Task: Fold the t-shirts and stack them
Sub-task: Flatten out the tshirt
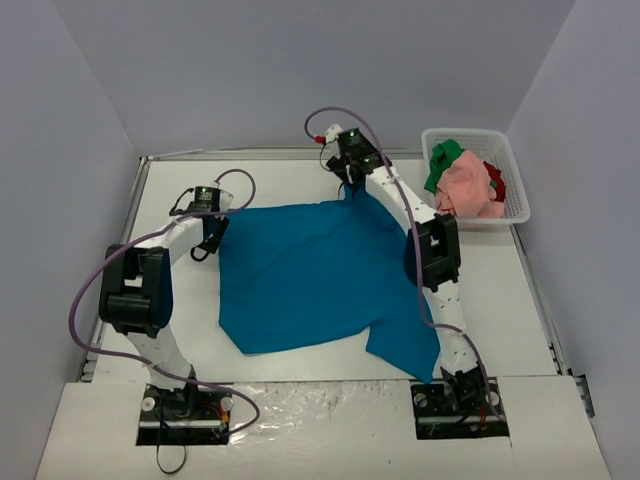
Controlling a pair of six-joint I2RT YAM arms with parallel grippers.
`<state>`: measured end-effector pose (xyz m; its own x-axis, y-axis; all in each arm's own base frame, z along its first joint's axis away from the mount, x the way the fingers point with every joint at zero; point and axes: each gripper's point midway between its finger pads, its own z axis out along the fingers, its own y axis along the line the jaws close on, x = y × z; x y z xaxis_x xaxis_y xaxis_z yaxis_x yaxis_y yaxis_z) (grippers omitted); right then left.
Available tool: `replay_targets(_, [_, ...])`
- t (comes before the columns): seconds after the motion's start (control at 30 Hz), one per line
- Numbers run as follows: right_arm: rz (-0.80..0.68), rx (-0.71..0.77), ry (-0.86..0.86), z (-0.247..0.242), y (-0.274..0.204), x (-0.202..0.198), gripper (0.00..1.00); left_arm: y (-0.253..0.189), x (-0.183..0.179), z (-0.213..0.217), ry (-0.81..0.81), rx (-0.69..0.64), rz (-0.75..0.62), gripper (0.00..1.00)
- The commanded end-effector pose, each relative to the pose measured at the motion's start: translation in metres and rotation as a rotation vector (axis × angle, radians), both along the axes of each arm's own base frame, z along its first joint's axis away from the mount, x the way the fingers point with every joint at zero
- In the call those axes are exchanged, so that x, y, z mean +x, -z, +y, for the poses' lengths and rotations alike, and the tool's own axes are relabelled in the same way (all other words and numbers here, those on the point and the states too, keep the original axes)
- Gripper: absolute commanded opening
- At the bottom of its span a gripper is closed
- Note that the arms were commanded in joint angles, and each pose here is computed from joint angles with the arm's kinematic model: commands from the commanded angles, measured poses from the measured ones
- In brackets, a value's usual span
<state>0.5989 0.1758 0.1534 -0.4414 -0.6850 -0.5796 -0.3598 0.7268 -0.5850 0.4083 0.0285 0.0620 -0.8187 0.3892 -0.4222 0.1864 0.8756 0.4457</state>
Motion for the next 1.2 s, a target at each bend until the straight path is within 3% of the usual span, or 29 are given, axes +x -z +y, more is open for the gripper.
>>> replay_targets(0.0, [0.072,-0.078,-0.014,0.003,0.054,0.002,0.69,-0.01,0.001,0.006,-0.02,0.015,-0.013,0.56])
replay_targets(0.1, [0.089,-0.075,0.003,-0.006,0.059,-0.002,0.9,-0.008,0.0,0.006,-0.019,0.019,-0.011,0.57])
replay_targets(0.57, [0.132,0.147,0.087,-0.071,0.031,-0.033,0.81,-0.016,0.018,-0.027,0.086,-0.103,-0.032,0.54])
replay_targets(0.63, [0.152,0.171,0.101,-0.081,0.036,-0.036,0.62,-0.02,0.022,-0.041,0.132,-0.165,-0.028,0.51])
replay_targets(0.67, [0.164,0.188,0.092,-0.08,0.039,-0.038,0.47,-0.021,0.024,-0.046,0.143,-0.183,-0.026,0.42])
replay_targets(0.7, [0.174,0.192,0.097,-0.083,0.041,-0.039,0.19,-0.021,0.026,-0.05,0.152,-0.2,-0.023,0.33])
replay_targets(0.73, [0.186,0.196,0.098,-0.085,0.045,-0.041,0.06,-0.02,0.029,-0.057,0.165,-0.224,-0.01,0.19])
replay_targets(0.77, [0.196,0.21,0.088,-0.083,0.046,-0.042,0.0,-0.02,0.031,-0.061,0.17,-0.227,-0.004,0.14])
replay_targets(0.83, [0.235,0.236,0.075,-0.079,0.053,-0.048,0.0,-0.017,0.037,-0.066,0.166,-0.235,0.006,0.03])
replay_targets(1.17, [0.388,0.322,0.025,-0.057,0.09,-0.061,0.0,0.024,0.04,-0.087,0.135,-0.228,0.105,0.03])
